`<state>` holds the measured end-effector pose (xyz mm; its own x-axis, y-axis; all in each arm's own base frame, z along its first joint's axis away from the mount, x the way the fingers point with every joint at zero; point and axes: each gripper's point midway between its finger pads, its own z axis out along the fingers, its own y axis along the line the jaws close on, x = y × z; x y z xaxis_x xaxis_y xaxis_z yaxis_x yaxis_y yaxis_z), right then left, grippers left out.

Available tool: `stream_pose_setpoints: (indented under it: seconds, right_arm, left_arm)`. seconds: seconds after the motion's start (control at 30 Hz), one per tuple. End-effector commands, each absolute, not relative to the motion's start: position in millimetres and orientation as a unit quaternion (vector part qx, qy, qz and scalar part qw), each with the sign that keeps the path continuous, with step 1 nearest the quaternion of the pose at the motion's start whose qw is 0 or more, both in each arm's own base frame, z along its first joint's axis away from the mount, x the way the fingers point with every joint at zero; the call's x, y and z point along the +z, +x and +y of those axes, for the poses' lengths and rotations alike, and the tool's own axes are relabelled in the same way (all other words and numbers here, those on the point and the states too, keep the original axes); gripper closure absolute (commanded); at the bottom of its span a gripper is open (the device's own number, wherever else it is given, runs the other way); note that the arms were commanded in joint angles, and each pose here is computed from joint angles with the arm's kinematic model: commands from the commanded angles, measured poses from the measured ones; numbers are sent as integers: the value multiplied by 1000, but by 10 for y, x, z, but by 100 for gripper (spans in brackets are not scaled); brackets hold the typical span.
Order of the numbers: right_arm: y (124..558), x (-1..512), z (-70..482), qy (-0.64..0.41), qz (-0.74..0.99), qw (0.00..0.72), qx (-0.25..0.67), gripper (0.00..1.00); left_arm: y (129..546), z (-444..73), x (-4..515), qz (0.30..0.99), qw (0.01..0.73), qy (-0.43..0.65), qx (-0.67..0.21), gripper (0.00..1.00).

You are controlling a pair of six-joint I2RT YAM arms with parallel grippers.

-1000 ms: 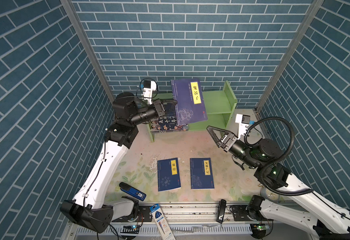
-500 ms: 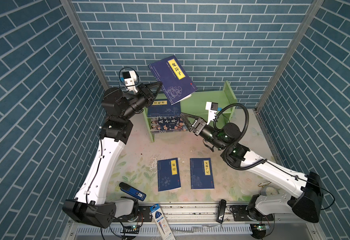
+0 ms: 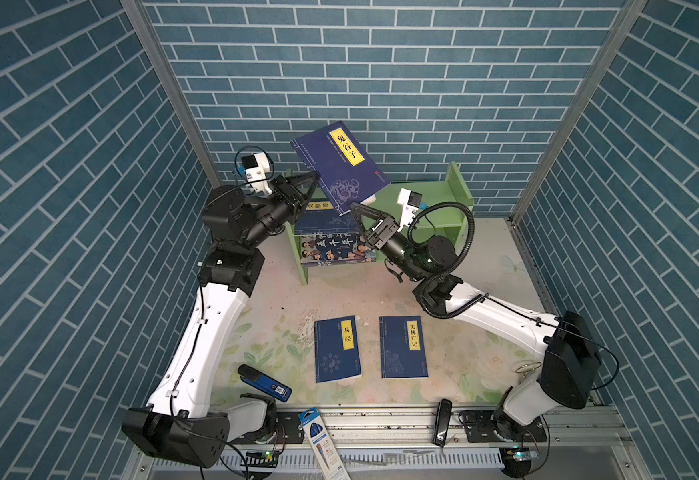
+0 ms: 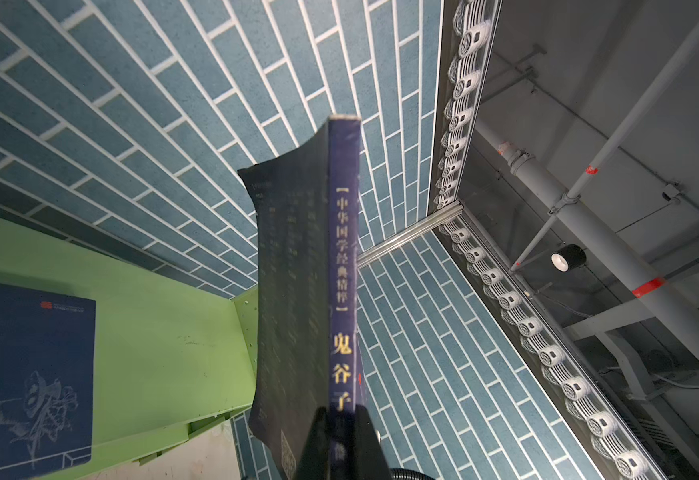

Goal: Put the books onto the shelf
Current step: 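Carry the book over the shelf's upper tier with both grippers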

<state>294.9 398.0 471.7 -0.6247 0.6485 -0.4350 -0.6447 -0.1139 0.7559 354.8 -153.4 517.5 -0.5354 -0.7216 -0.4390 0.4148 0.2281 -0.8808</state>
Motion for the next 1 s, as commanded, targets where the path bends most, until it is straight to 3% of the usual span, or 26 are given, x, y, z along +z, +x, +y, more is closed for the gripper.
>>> stream_pose_setpoints:
  seconds: [0.0, 0.17, 0.23, 0.3, 0.37, 0.43, 0.6, 0.67, 0.73, 0.83, 0.9, 0.97]
  right_arm:
    - [3002, 4996, 3844, 22, 448, 433, 782, 4]
    - [3186, 4935, 3888, 38, 453, 422, 784, 22]
    - [3233, 4889, 3903, 41, 464, 418, 780, 36]
    - [3285, 4823, 3923, 43, 483, 414, 770, 59]
    - [3331, 4771, 3936, 43, 502, 410, 760, 66]
    - [3390, 4682, 3950, 45, 525, 404, 748, 80]
    - [3509, 4531, 3959, 44, 550, 387, 739, 95]
    - [3556, 4500, 3963, 42, 553, 380, 740, 95]
    - [3594, 4478, 3975, 37, 560, 372, 740, 96]
    - [3646, 4497, 3995, 17, 580, 358, 731, 97]
    - [3688, 4492, 3986, 2, 600, 354, 717, 98]
    - [3740, 4456, 3973, -8, 618, 347, 706, 98]
  left_arm:
    - [3391, -1483, 5333, 608, 490, -103, -616, 100]
    - [3386, -1457, 5223, 617, 483, -112, -611, 100]
    - [3398, -1425, 5156, 623, 479, -122, -606, 100]
    - [3437, -1379, 5010, 638, 466, -146, -595, 100]
    - [3462, -1357, 4885, 647, 454, -162, -591, 100]
    - [3481, -1354, 4741, 658, 439, -177, -586, 100]
    - [3535, -1355, 4431, 678, 413, -201, -574, 100]
    - [3556, -1358, 4321, 686, 404, -207, -568, 99]
    - [3564, -1359, 4232, 695, 397, -211, -561, 80]
    - [3552, -1353, 4146, 704, 389, -212, -555, 73]
    - [3540, -1332, 4094, 709, 384, -214, -551, 52]
    - [3525, -1292, 4032, 717, 376, -221, -544, 43]
